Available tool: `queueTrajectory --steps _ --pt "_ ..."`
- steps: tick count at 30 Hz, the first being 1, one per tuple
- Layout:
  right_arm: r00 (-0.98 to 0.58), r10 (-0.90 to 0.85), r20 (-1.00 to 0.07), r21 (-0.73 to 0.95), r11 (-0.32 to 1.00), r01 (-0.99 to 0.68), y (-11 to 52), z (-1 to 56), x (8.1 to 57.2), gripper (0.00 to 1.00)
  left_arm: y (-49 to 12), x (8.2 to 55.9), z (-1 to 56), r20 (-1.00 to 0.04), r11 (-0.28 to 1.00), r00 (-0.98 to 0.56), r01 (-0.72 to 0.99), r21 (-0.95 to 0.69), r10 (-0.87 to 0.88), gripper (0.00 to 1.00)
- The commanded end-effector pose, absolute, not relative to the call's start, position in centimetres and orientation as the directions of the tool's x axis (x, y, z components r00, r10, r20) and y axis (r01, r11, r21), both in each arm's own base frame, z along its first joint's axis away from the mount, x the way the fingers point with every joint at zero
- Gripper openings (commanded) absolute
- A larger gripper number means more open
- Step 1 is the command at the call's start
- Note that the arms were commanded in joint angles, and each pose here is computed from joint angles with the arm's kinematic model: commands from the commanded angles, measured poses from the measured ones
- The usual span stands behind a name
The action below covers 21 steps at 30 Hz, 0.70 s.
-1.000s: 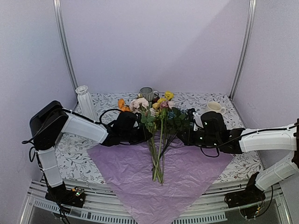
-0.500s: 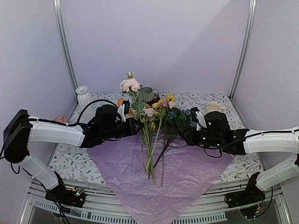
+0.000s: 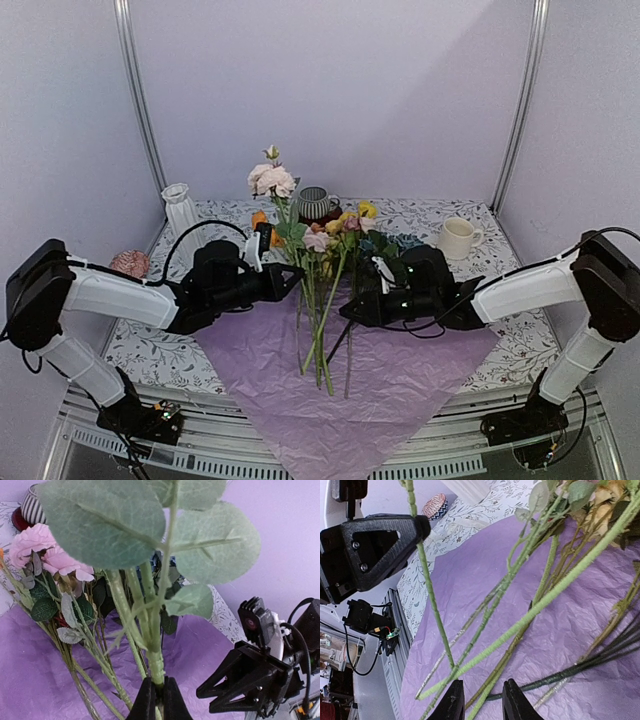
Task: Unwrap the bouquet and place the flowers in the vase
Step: Pick up the fake flower from the flattened wrapping paper, then adjust the fake flower on the flattened wrapping paper.
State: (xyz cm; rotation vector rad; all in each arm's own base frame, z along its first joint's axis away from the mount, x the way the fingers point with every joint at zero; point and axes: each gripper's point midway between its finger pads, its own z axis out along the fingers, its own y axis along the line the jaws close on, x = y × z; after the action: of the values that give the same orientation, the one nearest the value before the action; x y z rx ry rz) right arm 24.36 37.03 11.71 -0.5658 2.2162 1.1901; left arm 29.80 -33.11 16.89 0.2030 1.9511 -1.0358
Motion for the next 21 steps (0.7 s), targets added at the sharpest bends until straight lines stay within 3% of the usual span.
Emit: queueTrajectory --steps 1,8,14,21 --pt "-0.747 -0.096 -0.658 0.672 0.371 -0.641 40.8 13.7 23.9 0.28 -34.4 29.5 16.8 -0.781 0.592 -0.565 0.544 -0.595 -0.266 0.01" --pt "-0.771 -0.101 -0.629 0.687 0.390 -0.612 43.3 11.5 25.1 0.26 -35.0 29.2 17.8 -0.816 0.601 -0.519 0.576 -0.553 -0.253 0.01" --pt "-0.801 -0.088 -0.592 0.713 0.407 -0.571 44.3 10.0 26.0 0.04 -35.2 28.8 18.7 -0.840 0.609 -0.488 0.599 -0.520 -0.238 0.01" --pt "-0.833 -0.117 -0.541 0.752 0.376 -0.541 44.3 8.3 24.7 0.03 -35.7 28.7 20.4 -0.872 0.620 -0.432 0.627 -0.473 -0.229 0.01"
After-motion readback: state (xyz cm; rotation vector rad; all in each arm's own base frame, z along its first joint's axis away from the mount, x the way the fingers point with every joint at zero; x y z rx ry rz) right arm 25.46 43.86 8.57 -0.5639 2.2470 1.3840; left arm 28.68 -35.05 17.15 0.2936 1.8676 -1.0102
